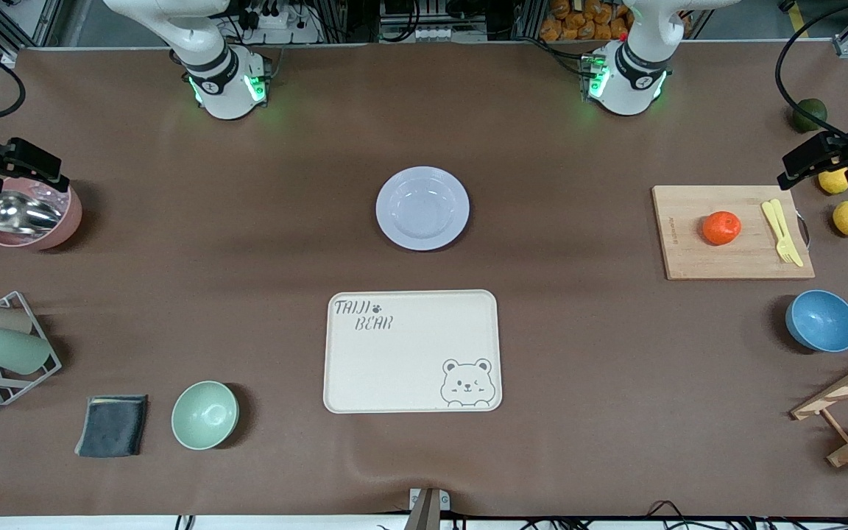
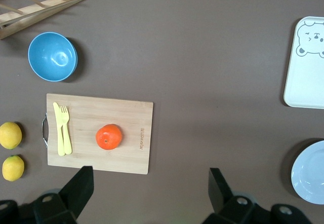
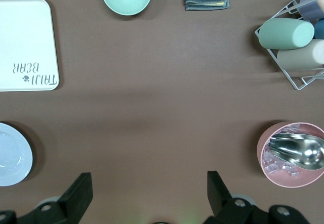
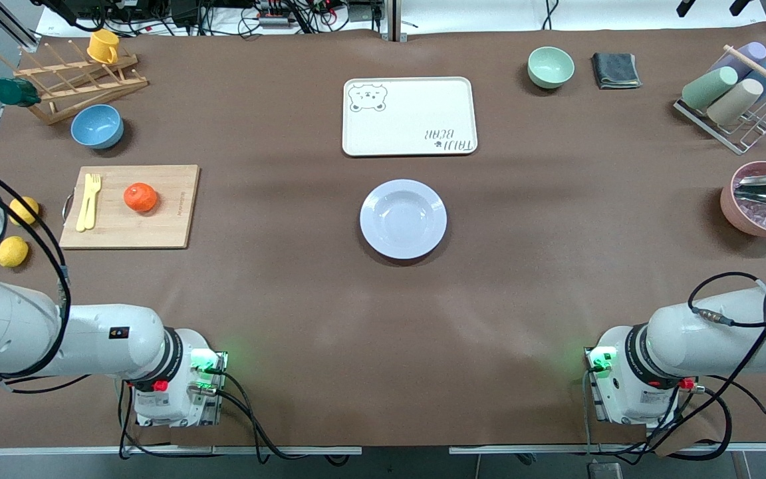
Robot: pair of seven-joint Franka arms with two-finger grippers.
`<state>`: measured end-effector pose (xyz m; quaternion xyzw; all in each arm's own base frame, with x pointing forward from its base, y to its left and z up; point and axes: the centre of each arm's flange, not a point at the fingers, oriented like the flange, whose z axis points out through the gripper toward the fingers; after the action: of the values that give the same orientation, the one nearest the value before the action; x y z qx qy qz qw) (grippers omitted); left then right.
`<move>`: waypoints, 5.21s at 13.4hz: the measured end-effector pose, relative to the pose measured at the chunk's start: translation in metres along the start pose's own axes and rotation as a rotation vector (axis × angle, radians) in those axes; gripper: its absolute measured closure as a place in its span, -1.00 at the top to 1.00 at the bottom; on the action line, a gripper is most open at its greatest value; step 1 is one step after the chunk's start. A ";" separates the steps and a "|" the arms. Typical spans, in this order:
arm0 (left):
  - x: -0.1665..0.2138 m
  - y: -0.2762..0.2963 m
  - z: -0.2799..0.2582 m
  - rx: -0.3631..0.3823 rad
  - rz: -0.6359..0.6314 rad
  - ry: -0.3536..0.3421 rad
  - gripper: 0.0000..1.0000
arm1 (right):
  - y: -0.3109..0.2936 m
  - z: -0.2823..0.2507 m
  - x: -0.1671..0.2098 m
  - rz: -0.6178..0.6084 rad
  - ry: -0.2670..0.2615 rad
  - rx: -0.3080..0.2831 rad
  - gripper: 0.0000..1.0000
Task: Place orange and plate with both arms
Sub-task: 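Reach the left gripper toward the orange on the wooden board, then grasp the orange with the left gripper while the right gripper moves out, then carry the orange with the left gripper over the white plate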
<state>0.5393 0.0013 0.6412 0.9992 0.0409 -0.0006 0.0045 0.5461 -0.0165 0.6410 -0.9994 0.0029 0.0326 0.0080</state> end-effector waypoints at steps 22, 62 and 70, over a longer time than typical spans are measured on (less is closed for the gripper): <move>-0.011 -0.101 0.268 0.048 -0.093 -0.102 1.00 | -0.094 0.039 0.006 -0.166 -0.128 0.027 1.00; 0.021 0.014 0.349 -0.042 0.057 -0.027 0.39 | -0.134 0.224 -0.018 -0.192 -0.478 0.166 1.00; -0.032 0.280 0.300 -0.086 -0.032 -0.062 0.39 | -0.128 0.207 0.017 -0.168 -0.302 0.177 1.00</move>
<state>0.5299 -0.2835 0.3441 0.9968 0.0566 -0.0297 0.0485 0.5504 0.1152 0.4353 -0.9753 -0.0791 0.1808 0.0988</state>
